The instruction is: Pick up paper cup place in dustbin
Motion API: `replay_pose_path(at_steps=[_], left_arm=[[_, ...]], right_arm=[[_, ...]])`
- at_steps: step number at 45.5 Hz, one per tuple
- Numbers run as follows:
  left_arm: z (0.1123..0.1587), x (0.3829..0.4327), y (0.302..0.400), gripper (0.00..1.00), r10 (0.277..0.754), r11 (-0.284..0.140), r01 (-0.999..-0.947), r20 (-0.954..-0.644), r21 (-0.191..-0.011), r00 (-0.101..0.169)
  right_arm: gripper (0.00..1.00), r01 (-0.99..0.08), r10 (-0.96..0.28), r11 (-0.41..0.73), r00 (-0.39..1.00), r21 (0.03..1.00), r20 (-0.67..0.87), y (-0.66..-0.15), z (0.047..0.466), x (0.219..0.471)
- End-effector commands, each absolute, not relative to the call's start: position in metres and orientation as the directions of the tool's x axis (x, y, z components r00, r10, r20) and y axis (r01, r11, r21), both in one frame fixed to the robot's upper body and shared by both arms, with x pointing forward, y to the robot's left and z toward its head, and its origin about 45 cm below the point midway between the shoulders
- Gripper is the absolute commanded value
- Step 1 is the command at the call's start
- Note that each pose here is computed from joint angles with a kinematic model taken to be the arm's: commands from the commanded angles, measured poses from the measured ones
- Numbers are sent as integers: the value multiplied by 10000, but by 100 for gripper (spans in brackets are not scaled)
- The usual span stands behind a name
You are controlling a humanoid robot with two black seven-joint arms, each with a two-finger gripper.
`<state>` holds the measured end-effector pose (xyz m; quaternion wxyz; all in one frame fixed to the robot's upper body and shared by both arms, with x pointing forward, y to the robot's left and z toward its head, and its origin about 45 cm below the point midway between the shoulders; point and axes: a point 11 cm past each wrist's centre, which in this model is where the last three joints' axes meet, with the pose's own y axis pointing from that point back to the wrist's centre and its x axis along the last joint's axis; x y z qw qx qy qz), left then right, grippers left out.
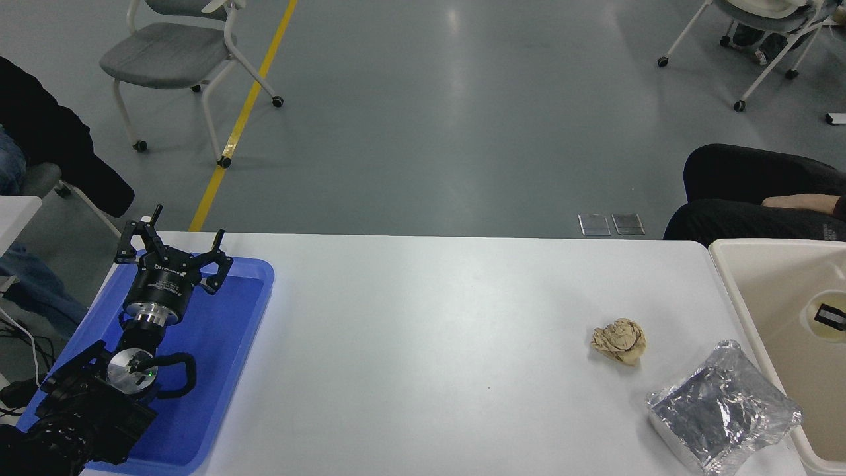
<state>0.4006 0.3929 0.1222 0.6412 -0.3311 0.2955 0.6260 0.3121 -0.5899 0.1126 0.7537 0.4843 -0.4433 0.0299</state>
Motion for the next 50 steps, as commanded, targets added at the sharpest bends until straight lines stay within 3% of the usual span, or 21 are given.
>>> replay_pose_path(at_steps=[1, 3, 4, 5, 6, 7, 8, 23, 29, 42, 50], left_arm=[[1223, 4007, 3928, 100, 6069, -26, -9985, -7937, -548, 419], [1217, 4003, 3934, 100, 6087, -35, -9986, -7925, -523, 394], [1218, 4003, 3935, 100, 6080, -46, -9986, -7930, -529, 392], [1223, 4007, 3928, 100, 6069, -26, -9985, -7937, -548, 419], [1223, 4007, 3928, 100, 6069, -26, -9985, -7937, -548, 420], [1218, 4003, 3935, 100, 6080, -46, -9986, -7930, -529, 392], [1221, 4007, 3926, 100, 6076, -15, -9985, -7931, -542, 421], [1223, 4007, 3928, 100, 6069, -26, -9985, -7936, -548, 419], [1227, 4012, 3923, 100, 6076, 1, -9985, -7931, -547, 435], [1230, 4018, 3914, 100, 6065, 13, -9984, -7938, -560, 453], [1230, 4018, 3913, 100, 6065, 13, -9984, -7938, -560, 453]], right_arm=[[0, -4739, -4210, 5205, 5813, 7103, 6963, -5872, 1051, 3079], [0, -4726, -4213, 5207, 5822, 7110, 6954, -5873, 1047, 3072], [5, -4711, -4220, 5197, 5837, 7127, 6936, -5871, 1038, 3065], [21, -4699, -4231, 5175, 5859, 7151, 6912, -5861, 1025, 3060], [53, -4707, -4236, 5152, 5866, 7162, 6902, -5856, 1021, 3061], [95, -4698, -4244, 5163, 5858, 7160, 6904, -5861, 1019, 3055], [100, -4683, -4276, 5099, 5899, 7216, 6849, -5838, 999, 3054], [100, -4715, -4329, 4777, 6079, 7413, 6656, -5713, 942, 3101], [100, -4902, -4335, 4263, 6270, 7602, 6473, -5537, 963, 3243], [100, -5248, -3420, 4114, 6690, 7452, 6599, -5482, 1317, 3538], [100, -5409, -3126, 3318, 7099, 7729, 6311, -5271, 1676, 3730]])
